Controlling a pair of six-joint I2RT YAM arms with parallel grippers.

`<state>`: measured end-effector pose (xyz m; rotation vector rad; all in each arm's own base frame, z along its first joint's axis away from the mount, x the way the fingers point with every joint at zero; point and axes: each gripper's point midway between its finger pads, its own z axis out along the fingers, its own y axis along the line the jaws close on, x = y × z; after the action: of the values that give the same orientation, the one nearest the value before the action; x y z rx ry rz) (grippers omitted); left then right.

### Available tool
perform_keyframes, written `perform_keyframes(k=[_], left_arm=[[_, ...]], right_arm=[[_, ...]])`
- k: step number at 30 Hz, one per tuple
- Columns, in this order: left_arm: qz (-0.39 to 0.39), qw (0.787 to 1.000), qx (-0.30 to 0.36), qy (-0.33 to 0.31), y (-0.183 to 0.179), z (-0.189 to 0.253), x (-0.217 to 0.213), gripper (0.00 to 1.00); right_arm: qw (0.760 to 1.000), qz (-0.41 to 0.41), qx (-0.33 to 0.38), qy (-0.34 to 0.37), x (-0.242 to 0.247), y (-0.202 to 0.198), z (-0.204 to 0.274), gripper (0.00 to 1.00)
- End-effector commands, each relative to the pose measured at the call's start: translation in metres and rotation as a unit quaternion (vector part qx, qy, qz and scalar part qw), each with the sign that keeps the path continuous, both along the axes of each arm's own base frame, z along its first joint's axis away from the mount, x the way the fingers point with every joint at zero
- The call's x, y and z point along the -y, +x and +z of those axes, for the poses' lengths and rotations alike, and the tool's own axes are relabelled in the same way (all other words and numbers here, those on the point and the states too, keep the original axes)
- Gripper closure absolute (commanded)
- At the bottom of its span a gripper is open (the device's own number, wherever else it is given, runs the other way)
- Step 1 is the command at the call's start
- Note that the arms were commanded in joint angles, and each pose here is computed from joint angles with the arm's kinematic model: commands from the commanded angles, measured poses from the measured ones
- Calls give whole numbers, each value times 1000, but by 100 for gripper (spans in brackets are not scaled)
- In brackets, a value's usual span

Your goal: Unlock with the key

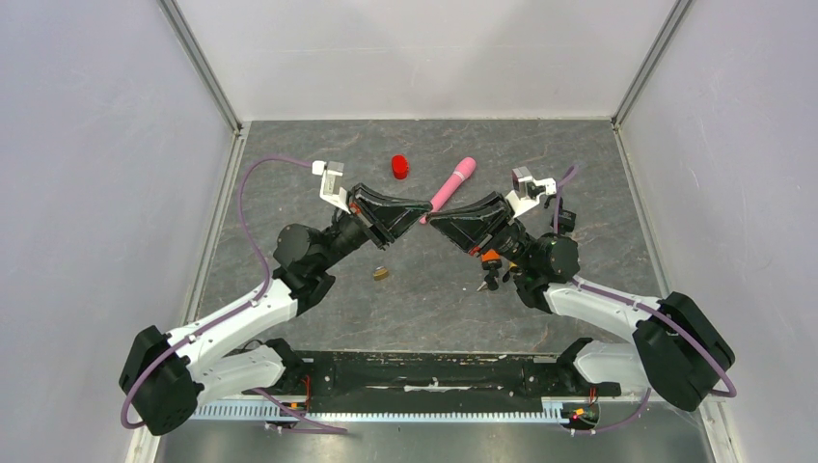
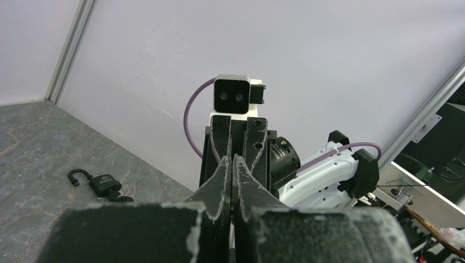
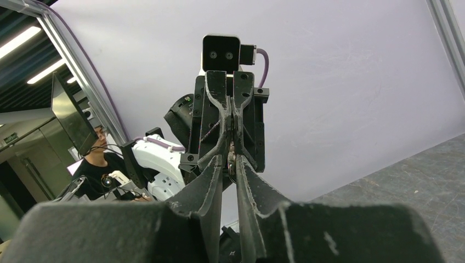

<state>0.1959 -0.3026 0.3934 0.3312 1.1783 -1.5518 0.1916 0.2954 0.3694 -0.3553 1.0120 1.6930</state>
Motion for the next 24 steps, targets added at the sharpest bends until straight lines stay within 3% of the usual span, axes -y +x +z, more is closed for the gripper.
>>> perform_keyframes(k=[1, 11, 17, 20, 24], left_arm=[[8, 1000, 5, 7, 0, -7, 3, 98], [18, 1000, 11, 17, -1, -9, 6, 98], [19, 1000, 13, 19, -4, -9, 9, 98], [19, 1000, 11, 20, -4, -11, 9, 98], [30, 999, -4, 30, -2, -16, 5, 98]], right_arm=[[999, -2, 29, 35, 8, -9, 20, 83], [999, 0, 22, 34, 6, -7, 20, 78], [1000, -14, 5, 28, 5, 1, 15, 87], [999, -19, 8, 26, 6, 2, 14, 100], [999, -28, 16, 13, 6, 1, 10, 100]])
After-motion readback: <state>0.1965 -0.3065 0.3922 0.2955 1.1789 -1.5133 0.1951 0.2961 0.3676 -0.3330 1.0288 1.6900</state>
